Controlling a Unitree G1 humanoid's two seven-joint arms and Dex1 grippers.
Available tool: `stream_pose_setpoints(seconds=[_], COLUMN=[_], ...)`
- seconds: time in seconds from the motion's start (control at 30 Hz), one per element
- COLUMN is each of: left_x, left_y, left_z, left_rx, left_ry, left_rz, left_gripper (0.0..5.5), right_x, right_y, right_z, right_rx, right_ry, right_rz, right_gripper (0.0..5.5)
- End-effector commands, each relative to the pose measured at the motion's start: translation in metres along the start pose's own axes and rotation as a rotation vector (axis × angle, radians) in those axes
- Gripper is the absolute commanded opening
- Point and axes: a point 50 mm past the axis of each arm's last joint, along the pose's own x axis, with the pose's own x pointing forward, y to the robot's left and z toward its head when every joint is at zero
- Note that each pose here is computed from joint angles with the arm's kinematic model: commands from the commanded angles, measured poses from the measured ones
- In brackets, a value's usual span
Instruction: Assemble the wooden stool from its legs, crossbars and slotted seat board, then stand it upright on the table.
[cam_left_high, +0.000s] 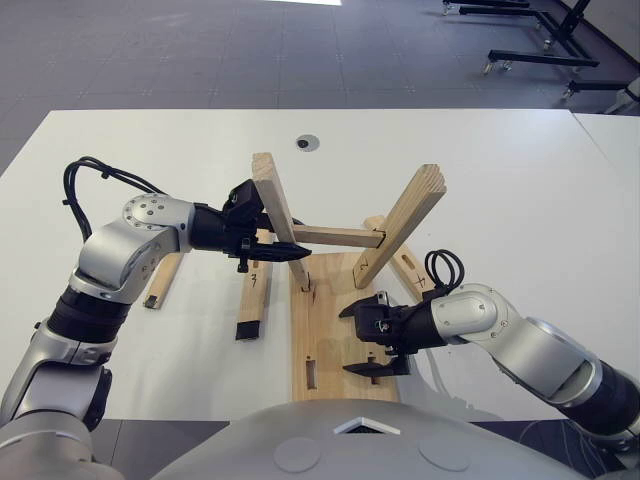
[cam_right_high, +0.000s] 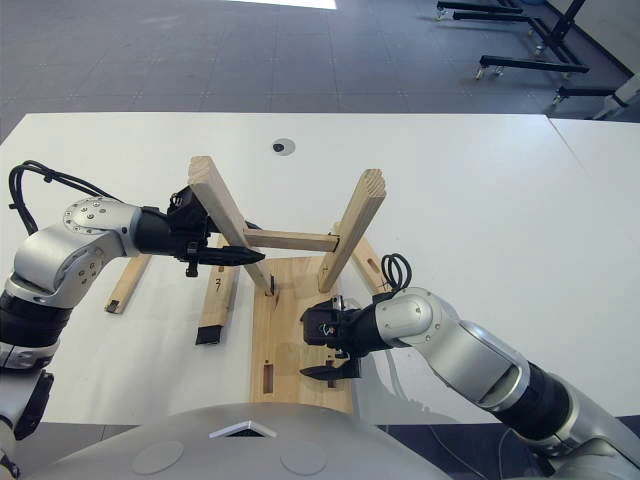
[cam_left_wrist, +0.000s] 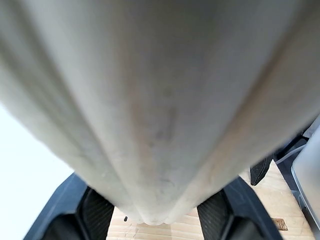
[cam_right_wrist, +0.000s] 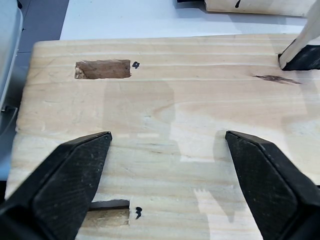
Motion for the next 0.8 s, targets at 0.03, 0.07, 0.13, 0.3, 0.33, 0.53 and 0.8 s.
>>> stream_pose_setpoints(seconds=[0.03, 0.07, 0.13, 0.3, 0.33, 0.53, 0.8], left_x=[0.008, 0.007, 0.006, 0.005, 0.006, 0.005, 0.017], left_y=[-0.016, -0.014, -0.012, -0.010, -0.011, -0.003, -0.009], left_z=[-0.033, -0.033, -0.033, -0.037, -0.039, -0.051, -0.068], left_rx=[-0.150, -0.148, -0.145, -0.144, -0.140, -0.019, -0.075], left_ry=[0.095, 0.100, 0.103, 0.132, 0.143, 0.238, 0.255], left_rz=[-0.120, -0.112, -0.103, -0.085, -0.090, -0.058, -0.092], left_gripper=[2.02, 2.02, 2.02, 2.02, 2.02, 2.02, 2.02], right_x=[0.014, 0.014, 0.014, 0.013, 0.013, 0.017, 0.017], right_y=[0.006, 0.005, 0.004, 0.002, 0.001, 0.004, 0.003], right_z=[-0.056, -0.056, -0.056, -0.058, -0.057, -0.053, -0.055], right_rx=[0.222, 0.220, 0.216, 0.214, 0.213, 0.203, 0.204], right_ry=[0.266, 0.266, 0.268, 0.270, 0.266, 0.240, 0.244], right_rz=[-0.051, -0.053, -0.058, -0.072, -0.074, -0.057, -0.064], right_gripper=[4.18, 4.18, 4.18, 4.18, 4.18, 4.18, 4.18])
